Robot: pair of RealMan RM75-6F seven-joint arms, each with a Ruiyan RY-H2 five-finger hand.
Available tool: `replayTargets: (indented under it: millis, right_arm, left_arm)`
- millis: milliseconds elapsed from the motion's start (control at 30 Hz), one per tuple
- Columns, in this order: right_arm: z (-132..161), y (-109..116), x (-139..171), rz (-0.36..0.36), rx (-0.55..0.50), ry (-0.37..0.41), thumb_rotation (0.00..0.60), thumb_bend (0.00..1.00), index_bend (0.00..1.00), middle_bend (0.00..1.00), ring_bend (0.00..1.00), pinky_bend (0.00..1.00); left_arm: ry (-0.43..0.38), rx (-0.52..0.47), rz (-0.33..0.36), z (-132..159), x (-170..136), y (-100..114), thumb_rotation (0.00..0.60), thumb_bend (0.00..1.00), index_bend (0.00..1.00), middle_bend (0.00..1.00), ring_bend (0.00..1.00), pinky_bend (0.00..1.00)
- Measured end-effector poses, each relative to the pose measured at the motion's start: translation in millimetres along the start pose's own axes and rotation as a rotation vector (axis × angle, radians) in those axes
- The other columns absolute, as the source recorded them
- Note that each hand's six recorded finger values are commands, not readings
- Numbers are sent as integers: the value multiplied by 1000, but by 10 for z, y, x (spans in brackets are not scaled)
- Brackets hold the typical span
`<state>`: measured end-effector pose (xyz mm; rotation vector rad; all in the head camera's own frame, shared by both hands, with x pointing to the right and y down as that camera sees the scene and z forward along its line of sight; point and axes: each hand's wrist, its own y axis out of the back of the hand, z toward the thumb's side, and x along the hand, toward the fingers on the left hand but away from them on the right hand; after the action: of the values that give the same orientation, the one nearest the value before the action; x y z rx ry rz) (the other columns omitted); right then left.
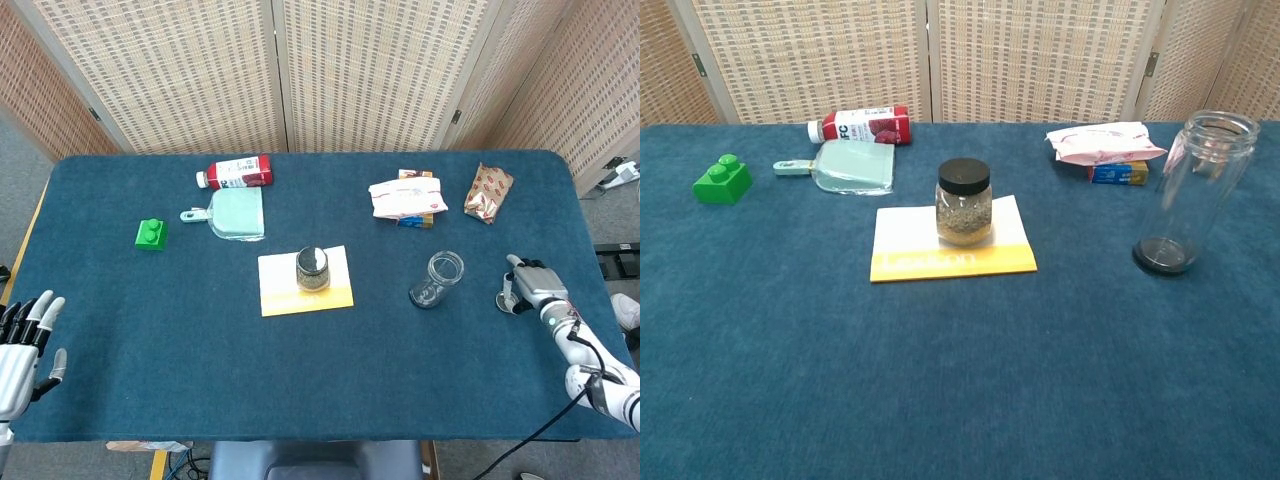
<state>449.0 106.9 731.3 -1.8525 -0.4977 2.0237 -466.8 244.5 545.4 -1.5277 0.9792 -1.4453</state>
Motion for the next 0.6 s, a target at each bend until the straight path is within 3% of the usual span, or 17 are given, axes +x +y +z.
replayTargets:
  millis: [367, 600]
  right_arm:
    - [-5, 55, 57, -11, -4, -2, 600, 448, 635, 0, 0, 0]
    - [51, 249, 180, -51, -2, 20, 600, 448, 635, 0, 0, 0]
  left_arm:
    - [-4, 1, 6, 9, -7, 11, 600, 504, 0, 0, 0, 0]
    - [-8, 9, 6, 19, -7, 8, 600, 504, 0, 0, 0, 0]
